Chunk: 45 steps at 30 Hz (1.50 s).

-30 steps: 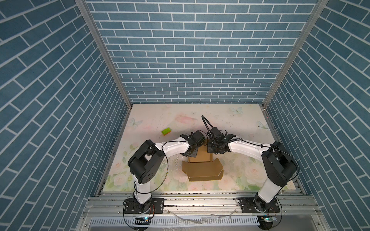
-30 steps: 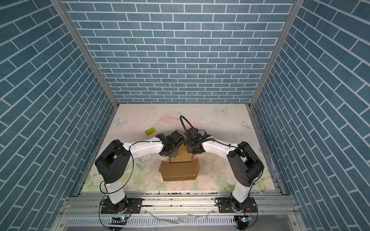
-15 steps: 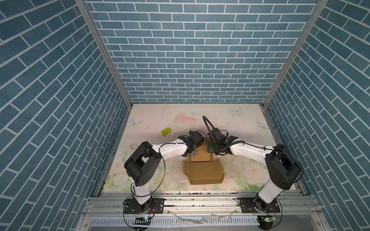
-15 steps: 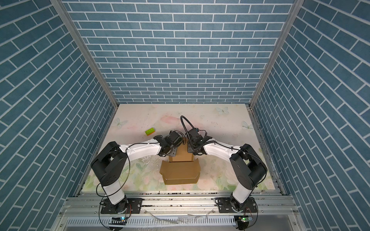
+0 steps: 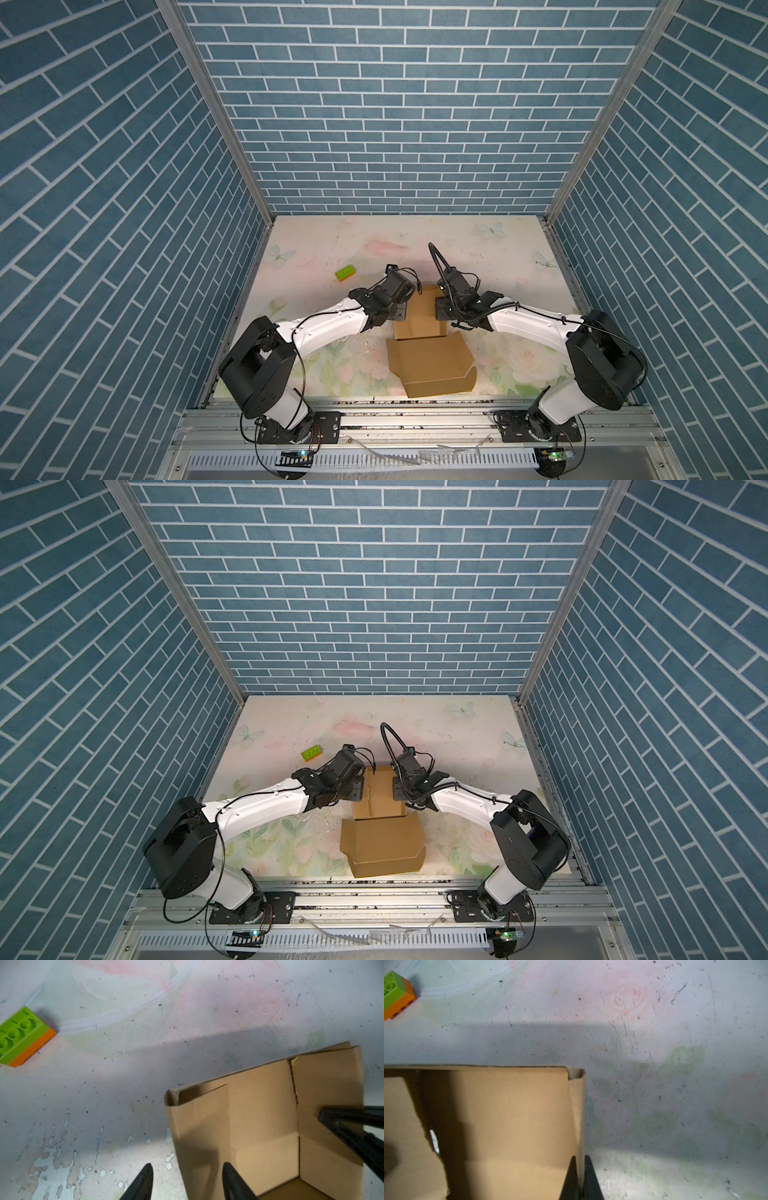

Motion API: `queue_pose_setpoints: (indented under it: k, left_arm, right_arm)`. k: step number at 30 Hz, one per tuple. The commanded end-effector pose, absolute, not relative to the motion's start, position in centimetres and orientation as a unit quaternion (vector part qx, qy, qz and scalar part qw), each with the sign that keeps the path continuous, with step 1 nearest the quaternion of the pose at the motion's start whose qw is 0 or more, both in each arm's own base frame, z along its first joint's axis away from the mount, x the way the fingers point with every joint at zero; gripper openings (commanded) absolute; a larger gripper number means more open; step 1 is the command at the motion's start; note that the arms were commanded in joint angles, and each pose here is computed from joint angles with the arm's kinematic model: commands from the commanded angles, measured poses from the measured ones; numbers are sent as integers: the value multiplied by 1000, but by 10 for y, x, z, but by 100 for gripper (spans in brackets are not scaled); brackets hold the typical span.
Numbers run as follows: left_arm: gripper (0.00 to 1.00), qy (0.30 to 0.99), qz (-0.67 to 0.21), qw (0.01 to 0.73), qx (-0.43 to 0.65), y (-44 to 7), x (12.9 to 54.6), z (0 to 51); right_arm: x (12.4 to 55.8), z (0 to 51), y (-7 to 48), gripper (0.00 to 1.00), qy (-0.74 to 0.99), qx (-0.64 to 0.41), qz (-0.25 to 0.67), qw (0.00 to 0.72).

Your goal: Fold the paper box

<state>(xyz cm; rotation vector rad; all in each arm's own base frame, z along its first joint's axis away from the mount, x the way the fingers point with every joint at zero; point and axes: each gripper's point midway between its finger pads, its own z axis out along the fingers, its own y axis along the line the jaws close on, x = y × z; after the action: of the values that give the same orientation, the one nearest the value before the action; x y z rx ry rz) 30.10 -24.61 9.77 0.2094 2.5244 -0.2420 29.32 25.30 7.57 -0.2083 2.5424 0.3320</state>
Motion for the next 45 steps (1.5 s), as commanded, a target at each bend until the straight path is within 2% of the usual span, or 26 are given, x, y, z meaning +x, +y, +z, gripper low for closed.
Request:
queue_pose_setpoints:
  k: [1,14,23,30,36,45]
  left_arm:
    - [55,949,-116,284,75,-252,298,92]
    - [34,950,-114,283,63,-254,299,75]
    - [18,958,-20,278,71,-234,302,67]
    - [8,962,50,257,76,-225,301,60]
    - [7,958,117,243,97,-222,305,59]
    - [4,957,169,210,111,-213,303,35]
  right_arm:
    - [297,90,254,0,939,-84,126,308]
    - [292,97,254,0,932,-88,144,321]
    - [293,100,250,0,932,-88,132,326]
    - [292,92,247,0,943,-81,112,304]
    - [293,84,247,0,953,-74,93,279]
    - [292,69,254,0,963,-60,90,246]
